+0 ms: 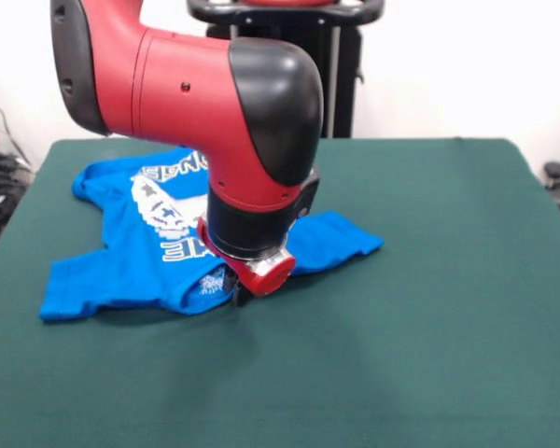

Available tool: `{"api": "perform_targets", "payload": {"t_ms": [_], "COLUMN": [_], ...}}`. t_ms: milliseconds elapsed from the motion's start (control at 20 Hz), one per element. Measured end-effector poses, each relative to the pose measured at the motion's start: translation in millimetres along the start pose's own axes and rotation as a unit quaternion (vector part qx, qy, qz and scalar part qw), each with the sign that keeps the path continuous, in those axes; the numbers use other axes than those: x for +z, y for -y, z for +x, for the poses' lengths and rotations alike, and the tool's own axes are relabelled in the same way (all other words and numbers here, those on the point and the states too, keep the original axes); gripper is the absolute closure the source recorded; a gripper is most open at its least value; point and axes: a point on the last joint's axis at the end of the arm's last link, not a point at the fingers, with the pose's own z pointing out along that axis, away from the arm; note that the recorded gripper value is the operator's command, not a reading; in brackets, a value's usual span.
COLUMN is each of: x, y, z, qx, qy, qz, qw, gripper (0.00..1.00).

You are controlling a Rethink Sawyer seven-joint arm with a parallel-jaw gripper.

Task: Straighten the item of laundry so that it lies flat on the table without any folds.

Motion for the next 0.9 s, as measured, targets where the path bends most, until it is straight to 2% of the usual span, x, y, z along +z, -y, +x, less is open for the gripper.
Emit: {"api": "perform_targets", "payload": {"t_ms": [550,900], "x": [4.9,-1.0], "y": [-3.5,-5.0], "z": [-1.8,-3.3], "qx": [0.000,-0.001], "qy": [-0.005,-0.011], "qz": [0.007,0.017], "qw": [1.0000,0.9998], "gripper": [1.00,1.00]}}
